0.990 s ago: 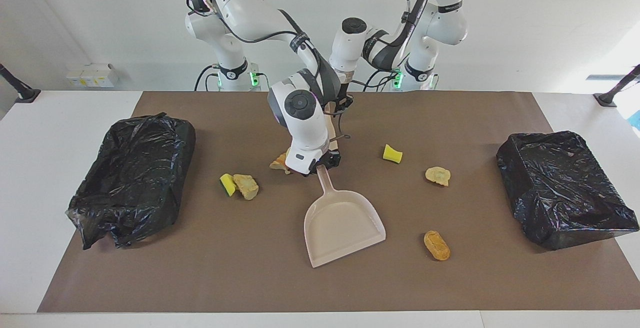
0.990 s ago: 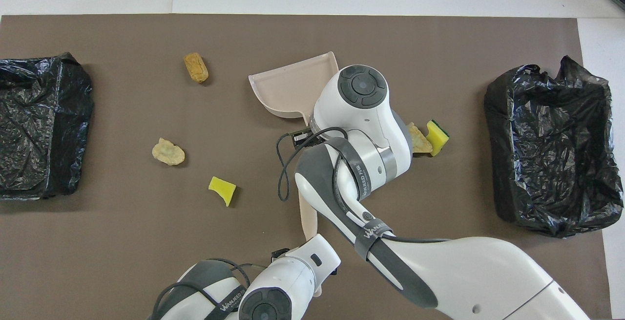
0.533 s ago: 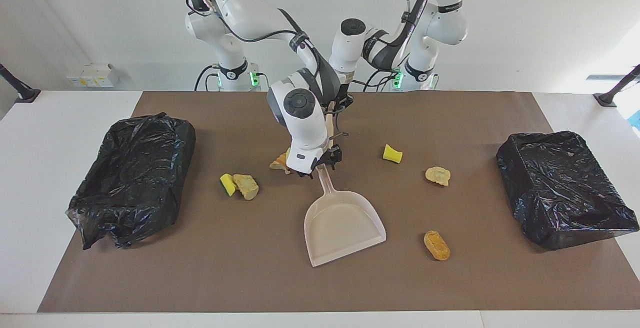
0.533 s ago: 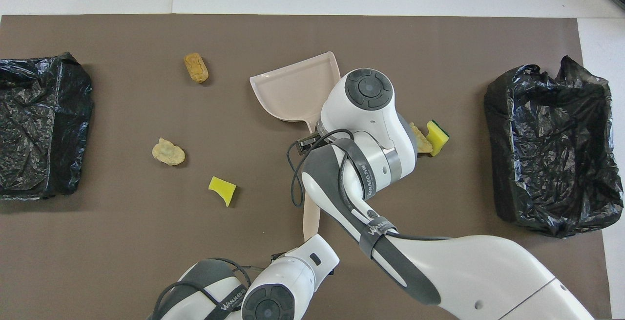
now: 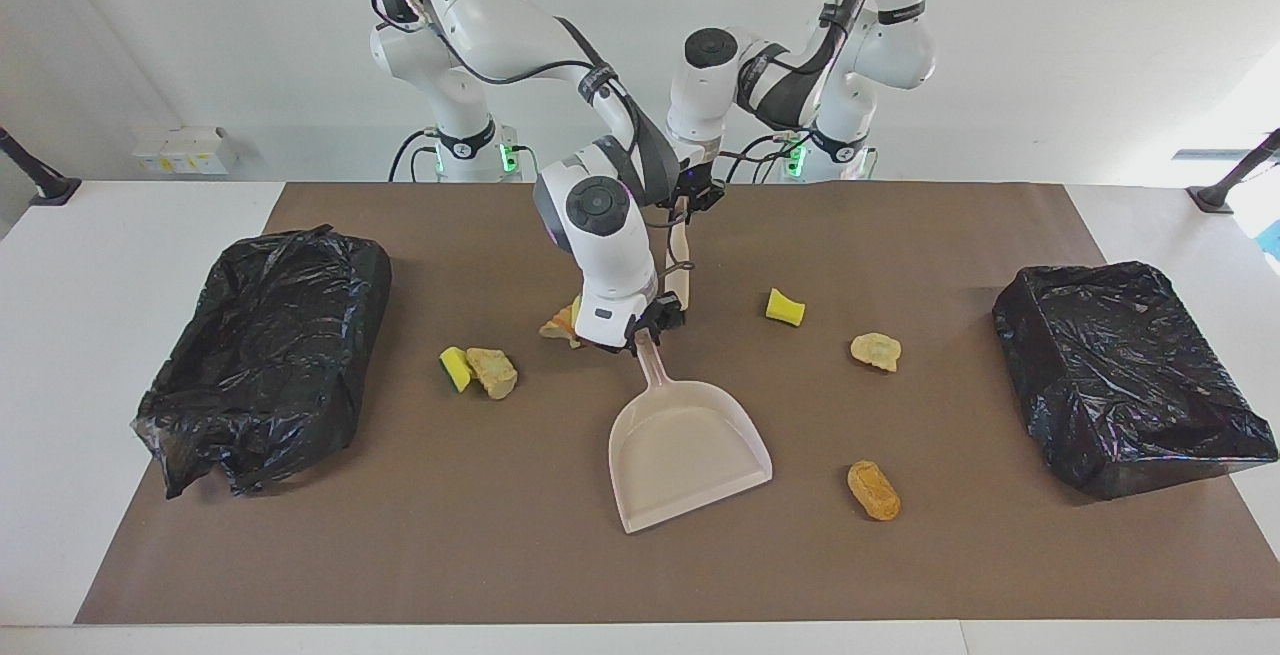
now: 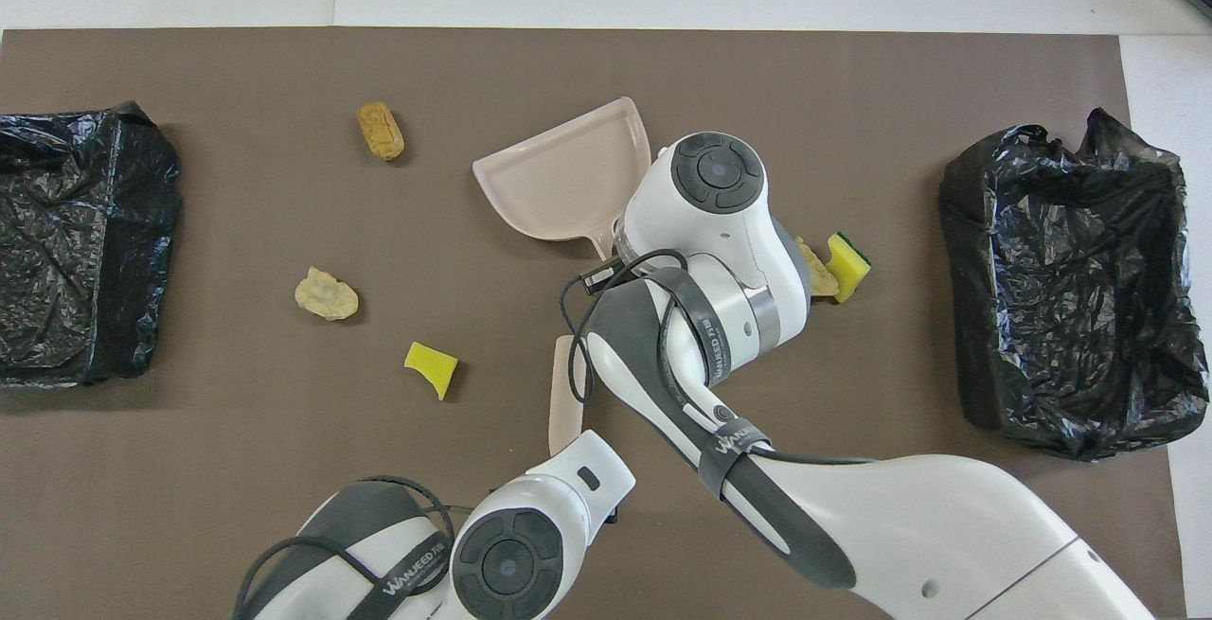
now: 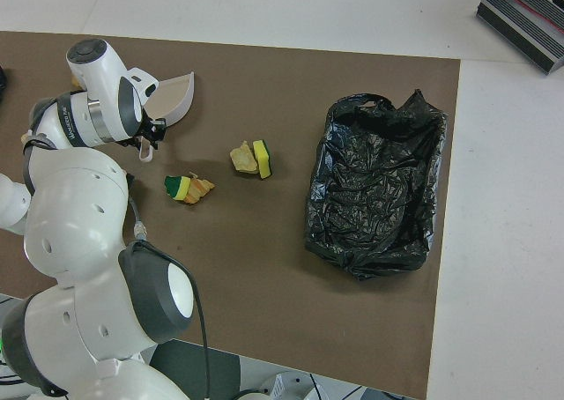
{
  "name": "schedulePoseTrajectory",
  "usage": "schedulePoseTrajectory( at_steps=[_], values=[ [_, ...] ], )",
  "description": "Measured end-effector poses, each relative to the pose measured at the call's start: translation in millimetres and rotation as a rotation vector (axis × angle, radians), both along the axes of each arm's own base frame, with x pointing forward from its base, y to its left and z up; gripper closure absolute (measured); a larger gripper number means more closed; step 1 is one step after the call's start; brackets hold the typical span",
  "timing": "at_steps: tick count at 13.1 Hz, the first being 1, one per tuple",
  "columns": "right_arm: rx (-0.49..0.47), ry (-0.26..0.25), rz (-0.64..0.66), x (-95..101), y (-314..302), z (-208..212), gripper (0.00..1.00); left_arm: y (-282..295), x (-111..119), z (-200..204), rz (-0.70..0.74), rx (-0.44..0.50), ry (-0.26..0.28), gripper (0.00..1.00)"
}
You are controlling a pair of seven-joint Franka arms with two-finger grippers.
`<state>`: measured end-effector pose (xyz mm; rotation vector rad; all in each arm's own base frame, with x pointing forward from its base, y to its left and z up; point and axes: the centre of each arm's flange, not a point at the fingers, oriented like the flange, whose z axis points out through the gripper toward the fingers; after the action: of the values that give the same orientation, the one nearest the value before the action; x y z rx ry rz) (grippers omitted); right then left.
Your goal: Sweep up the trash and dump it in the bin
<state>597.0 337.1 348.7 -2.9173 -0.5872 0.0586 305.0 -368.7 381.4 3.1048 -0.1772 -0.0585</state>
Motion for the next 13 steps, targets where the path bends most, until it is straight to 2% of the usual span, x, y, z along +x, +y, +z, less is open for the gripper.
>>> schedulePoseTrajectory(
  at_steps=[6,7,10,13],
  values=[
    [0.012,-0.033,0.079,14.1,-24.8,10.1,0.67,72.4,37.6,39.4,-0.007,0.043,0.018,0.74],
    [0.014,-0.047,0.138,16.5,-33.5,19.7,0.67,86.4,46.5,44.7,-0.004,0.045,0.022,0.74],
    [0.027,-0.093,0.475,21.6,-66.8,48.5,0.67,131.3,82.9,64.0,0.021,0.035,0.019,0.74],
    [0.037,-0.059,0.680,18.7,-96.1,62.9,0.67,188.1,117.9,68.6,0.025,0.024,0.014,0.74]
  ],
)
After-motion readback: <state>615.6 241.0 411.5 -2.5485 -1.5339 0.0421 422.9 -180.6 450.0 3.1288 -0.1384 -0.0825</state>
